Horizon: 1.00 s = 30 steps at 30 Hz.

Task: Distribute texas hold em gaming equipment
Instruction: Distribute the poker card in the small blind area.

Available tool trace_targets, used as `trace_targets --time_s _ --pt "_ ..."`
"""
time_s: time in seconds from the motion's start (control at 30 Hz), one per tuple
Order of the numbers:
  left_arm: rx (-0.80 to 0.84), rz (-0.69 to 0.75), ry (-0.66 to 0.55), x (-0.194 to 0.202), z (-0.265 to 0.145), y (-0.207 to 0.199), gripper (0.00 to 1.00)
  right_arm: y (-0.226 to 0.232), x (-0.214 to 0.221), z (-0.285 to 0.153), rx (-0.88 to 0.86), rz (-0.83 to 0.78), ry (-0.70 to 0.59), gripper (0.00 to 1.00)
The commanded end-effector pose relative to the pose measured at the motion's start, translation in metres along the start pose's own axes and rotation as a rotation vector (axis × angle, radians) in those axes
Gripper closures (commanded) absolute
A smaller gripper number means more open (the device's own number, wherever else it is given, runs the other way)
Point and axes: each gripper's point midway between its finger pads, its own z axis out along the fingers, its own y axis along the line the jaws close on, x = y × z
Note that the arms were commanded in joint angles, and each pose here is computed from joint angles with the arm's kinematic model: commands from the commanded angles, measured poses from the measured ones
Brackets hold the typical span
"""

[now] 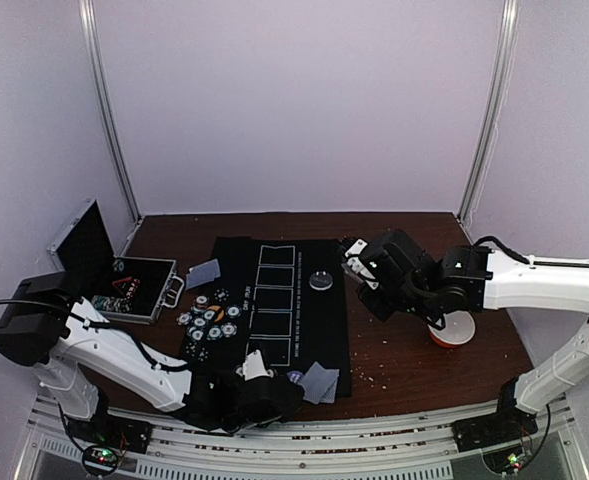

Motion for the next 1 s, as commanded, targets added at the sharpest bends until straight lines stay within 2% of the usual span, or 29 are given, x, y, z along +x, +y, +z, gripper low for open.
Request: trace_targets --time_s 0.0,0.13,0.33,0.53,0.7,0.83,0.97 --pt "0.029 0.033 0.073 0.012 -0.001 -0.017 0.85 -0.006 0.001 -0.006 0.018 -0.003 -0.010 0.57" --pt "0.023 0.042 0.087 0.012 -0.004 -0.016 0.85 -0.006 0.001 -0.006 0.016 -0.005 -0.008 0.57" --pt "0.008 0.022 0.096 0.010 -0.009 -0.008 0.67 -0.004 0.000 -0.005 0.011 -0.008 -0.009 0.56" --pt "-0.029 -0.003 0.067 -0.003 -0.022 0.005 0.63 -0.002 -0.003 -0.005 0.000 -0.017 -0.007 0.56" --pt "0.005 0.089 0.002 -0.022 -0.037 -0.010 0.61 0.000 -0.004 -0.003 -0.006 -0.033 -0.001 0.57" --pt "0.039 0.255 -0.090 -0.047 -0.057 -0.039 0.55 0.003 -0.008 -0.003 -0.022 -0.048 -0.005 0.56" --pt "0.181 0.308 -0.099 -0.090 -0.086 -0.061 0.49 0.016 -0.013 -0.007 -0.100 -0.108 -0.031 0.57"
